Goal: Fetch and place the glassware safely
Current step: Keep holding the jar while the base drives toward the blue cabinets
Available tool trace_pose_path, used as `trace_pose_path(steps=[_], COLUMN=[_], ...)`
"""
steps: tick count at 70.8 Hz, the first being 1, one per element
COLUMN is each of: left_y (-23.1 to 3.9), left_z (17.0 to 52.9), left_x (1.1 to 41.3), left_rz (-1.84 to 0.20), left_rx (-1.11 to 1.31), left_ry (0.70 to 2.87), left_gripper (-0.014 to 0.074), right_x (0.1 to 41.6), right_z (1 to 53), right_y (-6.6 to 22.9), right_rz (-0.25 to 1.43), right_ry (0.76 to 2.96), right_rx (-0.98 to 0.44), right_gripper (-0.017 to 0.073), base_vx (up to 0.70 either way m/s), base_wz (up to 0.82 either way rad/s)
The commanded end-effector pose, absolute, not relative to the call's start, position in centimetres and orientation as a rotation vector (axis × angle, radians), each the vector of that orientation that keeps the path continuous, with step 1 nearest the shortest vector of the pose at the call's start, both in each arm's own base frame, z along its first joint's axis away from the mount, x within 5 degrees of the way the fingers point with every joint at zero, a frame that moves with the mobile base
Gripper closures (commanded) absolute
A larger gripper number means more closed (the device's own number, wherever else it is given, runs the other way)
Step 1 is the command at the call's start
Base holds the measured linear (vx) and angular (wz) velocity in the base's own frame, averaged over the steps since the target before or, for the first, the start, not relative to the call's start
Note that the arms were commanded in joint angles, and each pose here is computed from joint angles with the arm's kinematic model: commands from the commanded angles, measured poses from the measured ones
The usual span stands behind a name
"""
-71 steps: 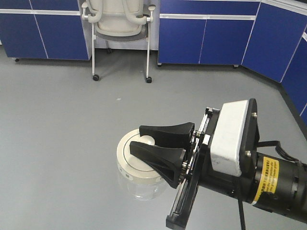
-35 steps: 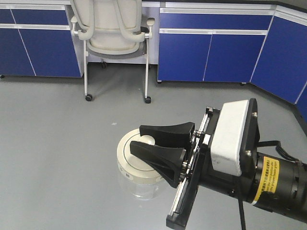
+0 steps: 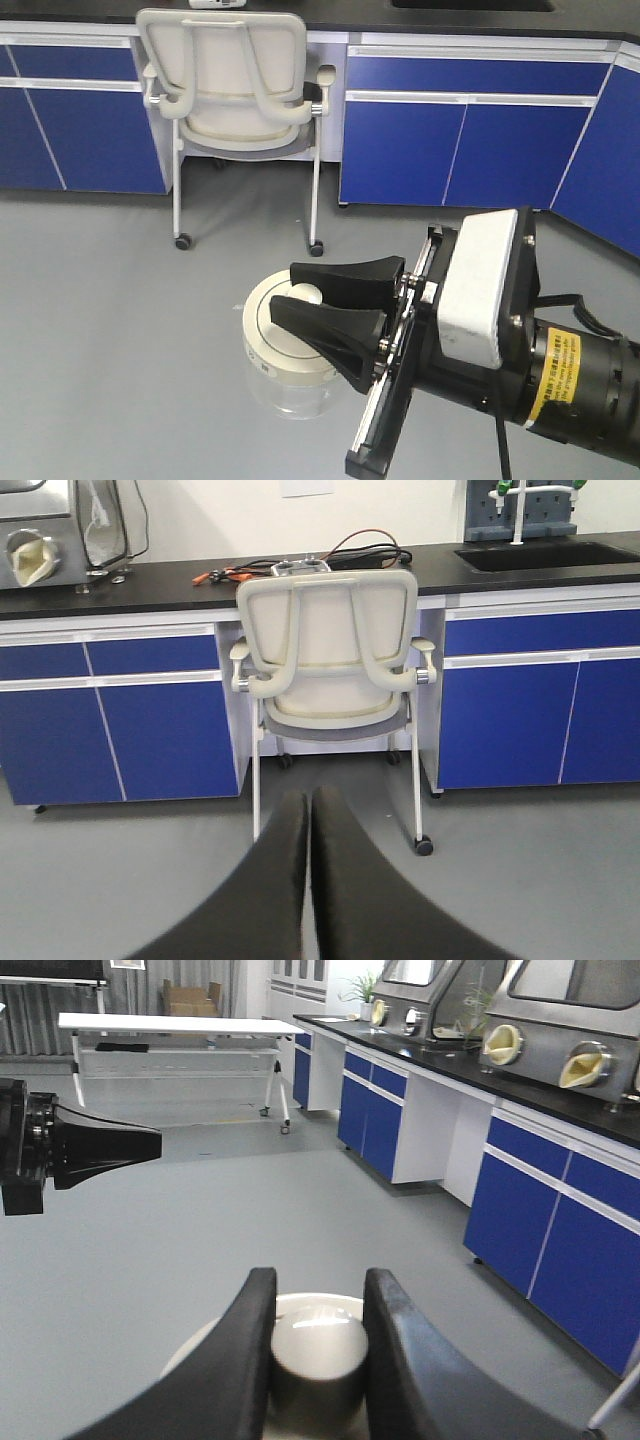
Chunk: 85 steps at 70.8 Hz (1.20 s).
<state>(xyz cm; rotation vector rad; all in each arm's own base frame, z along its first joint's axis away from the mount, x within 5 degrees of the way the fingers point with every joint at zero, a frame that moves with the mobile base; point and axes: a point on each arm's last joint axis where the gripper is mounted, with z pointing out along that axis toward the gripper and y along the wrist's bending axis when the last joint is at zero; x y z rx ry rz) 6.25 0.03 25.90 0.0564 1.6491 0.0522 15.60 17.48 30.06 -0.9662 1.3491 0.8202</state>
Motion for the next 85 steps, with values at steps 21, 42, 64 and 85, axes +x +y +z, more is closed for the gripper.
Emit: trace_pose_path(steps=[21,42,64,85], left_y=[-0.03,-0.03,-0.03,-0.03], left_z=[27.38,27.38,27.38,27.38], left_x=[6.28,6.28,6.28,6.28], left_rz=[0.037,0.037,0.037,0.037], left_rx=[0.050,0.050,0.050,0.050], left_ry=[1.563,1.563,1.563,1.563], left_gripper=[0.0601,0.0601,0.0601,0.0601], right_x=[15.10,15.10,15.10,15.10], right_z=[32.37,32.37,32.37,32.37], right_y=[17.46,17.46,17.46,17.46], right_rz=[0.883,0.883,0.883,0.883], right_ry=[1.230,1.230,1.230,1.230], right_rx=[-0.920,-0.920,-0.920,-0.920], right_gripper=[0.0559,0.0559,0.0559,0.0559], base_vx=[0.26,0.19,0.19,0.19], base_wz=[-0.33,-0.63,-0.73,-0.73])
